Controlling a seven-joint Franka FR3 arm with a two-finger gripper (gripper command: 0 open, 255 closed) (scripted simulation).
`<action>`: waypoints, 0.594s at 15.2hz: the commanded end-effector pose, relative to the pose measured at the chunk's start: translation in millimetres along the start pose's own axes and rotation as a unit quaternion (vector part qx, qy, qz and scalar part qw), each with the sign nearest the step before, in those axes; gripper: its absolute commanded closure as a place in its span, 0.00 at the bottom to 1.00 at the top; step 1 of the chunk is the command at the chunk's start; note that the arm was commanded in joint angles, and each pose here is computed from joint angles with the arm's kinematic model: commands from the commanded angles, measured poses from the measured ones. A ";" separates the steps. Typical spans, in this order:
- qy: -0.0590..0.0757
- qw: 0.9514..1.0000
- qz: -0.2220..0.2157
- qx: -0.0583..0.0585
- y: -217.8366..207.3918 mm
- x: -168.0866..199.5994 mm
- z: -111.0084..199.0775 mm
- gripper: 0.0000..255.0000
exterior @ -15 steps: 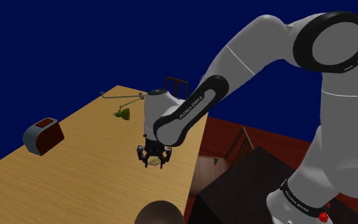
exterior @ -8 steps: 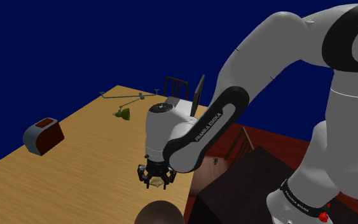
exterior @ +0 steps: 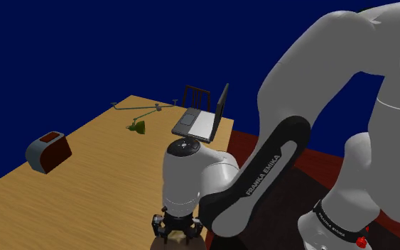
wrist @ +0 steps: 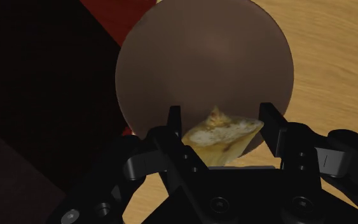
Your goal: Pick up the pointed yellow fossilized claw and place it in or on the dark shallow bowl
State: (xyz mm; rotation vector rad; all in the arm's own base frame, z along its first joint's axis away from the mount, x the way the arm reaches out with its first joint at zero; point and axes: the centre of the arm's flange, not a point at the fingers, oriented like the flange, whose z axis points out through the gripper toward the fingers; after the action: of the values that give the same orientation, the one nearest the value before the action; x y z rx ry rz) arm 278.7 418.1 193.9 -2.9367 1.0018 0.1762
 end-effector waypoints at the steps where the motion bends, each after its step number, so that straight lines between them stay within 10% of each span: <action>1: 0.000 1.000 0.001 0.000 6.0 -25.9 1.1 1.00; 9: 0.000 1.000 0.001 0.000 6.8 -26.5 38.4 1.00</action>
State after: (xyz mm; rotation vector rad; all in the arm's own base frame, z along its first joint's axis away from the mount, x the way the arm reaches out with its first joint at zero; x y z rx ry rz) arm 250.3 431.4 164.3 -2.9360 1.0047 0.1765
